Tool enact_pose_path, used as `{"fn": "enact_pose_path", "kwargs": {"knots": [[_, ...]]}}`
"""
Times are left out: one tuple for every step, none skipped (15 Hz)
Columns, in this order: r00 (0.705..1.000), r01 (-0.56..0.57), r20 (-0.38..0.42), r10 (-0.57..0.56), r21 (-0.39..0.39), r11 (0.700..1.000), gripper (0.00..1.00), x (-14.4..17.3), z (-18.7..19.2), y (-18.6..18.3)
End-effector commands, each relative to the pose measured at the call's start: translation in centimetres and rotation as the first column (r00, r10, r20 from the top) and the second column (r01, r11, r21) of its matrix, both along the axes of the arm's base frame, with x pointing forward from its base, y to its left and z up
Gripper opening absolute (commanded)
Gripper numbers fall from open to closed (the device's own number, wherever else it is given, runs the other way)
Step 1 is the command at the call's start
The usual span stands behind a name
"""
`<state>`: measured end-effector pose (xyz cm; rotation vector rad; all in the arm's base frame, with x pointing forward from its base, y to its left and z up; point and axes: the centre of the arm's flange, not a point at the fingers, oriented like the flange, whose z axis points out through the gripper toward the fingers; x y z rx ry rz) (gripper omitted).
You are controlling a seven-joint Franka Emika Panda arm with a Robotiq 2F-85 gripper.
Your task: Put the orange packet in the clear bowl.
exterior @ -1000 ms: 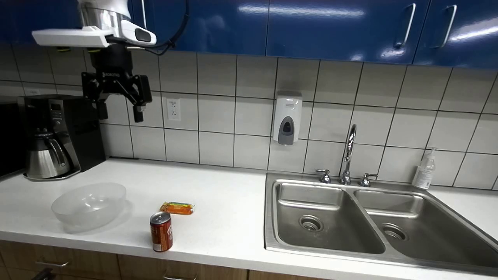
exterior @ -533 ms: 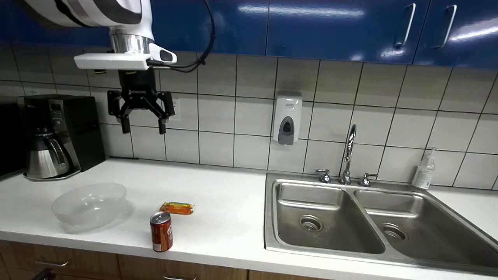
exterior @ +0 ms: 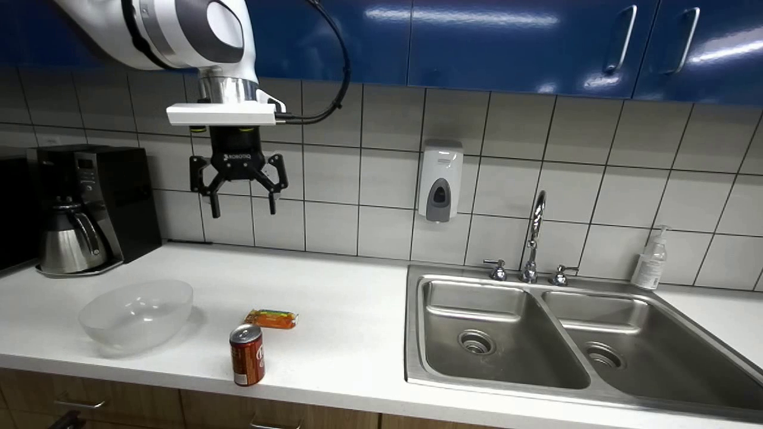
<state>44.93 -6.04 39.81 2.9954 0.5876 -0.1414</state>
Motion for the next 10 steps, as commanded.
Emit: {"fn": "enact_pose_path", "kwargs": {"knots": [[0.984, -0.176, -0.015, 0.176, 0.0, 0.984, 1.0, 2.8, -0.3, -1.5], [0.974, -0.225, -0.021, 0.226, 0.004, 0.974, 1.0, 3.3, -0.6, -1.6], [0.963, -0.268, -0.03, 0.268, 0.011, 0.963, 1.0, 3.8, -0.9, -1.7], [0.948, -0.315, -0.039, 0.315, 0.019, 0.949, 1.0, 4.4, -1.3, -1.8], [0.933, -0.355, -0.051, 0.356, 0.029, 0.934, 1.0, 5.0, -1.7, -1.7], [0.916, -0.395, -0.056, 0.396, 0.029, 0.918, 1.0, 5.6, -2.2, -1.7], [0.899, -0.434, -0.061, 0.435, 0.028, 0.901, 1.0, 6.3, -2.8, -1.7], [0.879, -0.471, -0.067, 0.472, 0.028, 0.882, 1.0, 7.0, -3.6, -1.5], [0.861, -0.503, -0.072, 0.504, 0.032, 0.864, 1.0, 7.7, -4.3, -1.4], [0.842, -0.533, -0.074, 0.534, 0.034, 0.845, 1.0, 8.5, -5.3, -1.4]]}}
